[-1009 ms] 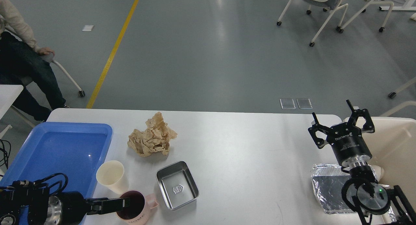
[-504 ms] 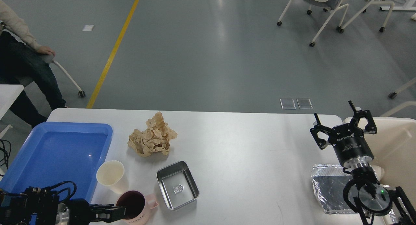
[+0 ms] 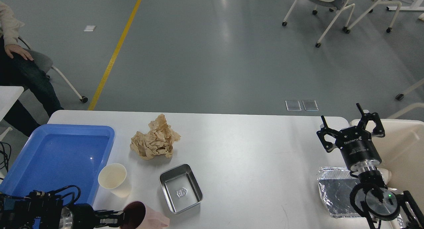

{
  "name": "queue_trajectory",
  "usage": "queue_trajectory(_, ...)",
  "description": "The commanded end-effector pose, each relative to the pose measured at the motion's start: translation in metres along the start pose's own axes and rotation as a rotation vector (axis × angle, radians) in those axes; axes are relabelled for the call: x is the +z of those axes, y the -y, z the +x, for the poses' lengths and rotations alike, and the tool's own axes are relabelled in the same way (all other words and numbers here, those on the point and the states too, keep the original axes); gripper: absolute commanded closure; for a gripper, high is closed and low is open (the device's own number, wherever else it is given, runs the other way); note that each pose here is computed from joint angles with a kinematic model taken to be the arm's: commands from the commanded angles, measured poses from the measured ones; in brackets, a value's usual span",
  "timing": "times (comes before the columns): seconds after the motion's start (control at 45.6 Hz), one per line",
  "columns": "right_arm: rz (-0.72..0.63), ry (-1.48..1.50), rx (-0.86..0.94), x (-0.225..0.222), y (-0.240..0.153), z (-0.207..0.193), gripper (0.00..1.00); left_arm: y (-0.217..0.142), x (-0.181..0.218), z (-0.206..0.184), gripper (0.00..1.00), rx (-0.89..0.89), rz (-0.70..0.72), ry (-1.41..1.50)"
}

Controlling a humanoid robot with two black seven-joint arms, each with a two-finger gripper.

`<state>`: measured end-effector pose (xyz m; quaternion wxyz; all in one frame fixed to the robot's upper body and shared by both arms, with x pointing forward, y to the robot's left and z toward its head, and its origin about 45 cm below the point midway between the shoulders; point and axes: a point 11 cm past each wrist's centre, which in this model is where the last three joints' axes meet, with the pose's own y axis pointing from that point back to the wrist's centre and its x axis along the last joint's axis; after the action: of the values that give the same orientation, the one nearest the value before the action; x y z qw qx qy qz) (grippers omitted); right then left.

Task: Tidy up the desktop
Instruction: 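Grasp the pink mug with the left gripper, then lift the pink mug and place it into the blue tray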

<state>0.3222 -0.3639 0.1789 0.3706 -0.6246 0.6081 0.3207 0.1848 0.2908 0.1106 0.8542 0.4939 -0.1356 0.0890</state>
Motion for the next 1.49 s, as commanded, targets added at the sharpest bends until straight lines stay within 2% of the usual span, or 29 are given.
queue_trajectory(0.0, 0.000, 0.001, -0.001, 0.000, 0.000, -0.001, 0.00, -0.009, 0.006, 0.002, 1.00, -0.017, -0.019, 0.028)
queue_trajectory(0.088, -0.002, 0.002, -0.005, 0.002, 0.001, -0.002, 0.00, -0.024, 0.011, 0.014, 1.00, -0.019, -0.023, 0.079)
queue_trajectory(0.241, -0.006, 0.006, -0.015, 0.004, 0.005, -0.005, 0.00, -0.051, 0.017, 0.059, 1.00, 0.025, -0.046, 0.146)
queue_trajectory(0.329, -0.009, 0.006, -0.020, 0.005, 0.006, -0.007, 0.00, -0.069, 0.035, 0.091, 1.00, 0.036, -0.096, 0.175)
queue_trajectory(0.526, -0.009, 0.009, -0.023, 0.006, 0.006, -0.009, 0.00, -0.105, 0.075, 0.155, 0.99, 0.115, -0.102, 0.331)
queue_trajectory(0.812, -0.009, 0.007, -0.025, 0.006, 0.006, -0.009, 0.00, -0.144, 0.094, 0.186, 0.99, 0.149, -0.068, 0.406)
queue_trajectory(0.943, -0.009, 0.007, -0.023, 0.006, 0.006, -0.009, 0.00, -0.169, 0.069, 0.188, 0.98, 0.170, 0.037, 0.376)
queue_trajectory(1.184, -0.010, 0.009, -0.022, 0.006, 0.005, -0.008, 0.00, -0.216, -0.016, 0.191, 0.98, 0.285, 0.264, 0.191)
queue_trajectory(1.316, -0.013, 0.009, -0.023, 0.007, 0.005, -0.008, 0.00, -0.214, -0.070, 0.159, 0.97, 0.295, 0.376, 0.096)
queue_trajectory(1.47, -0.021, 0.009, -0.026, 0.010, 0.006, -0.010, 0.00, -0.198, -0.109, 0.122, 0.96, 0.289, 0.442, 0.051)
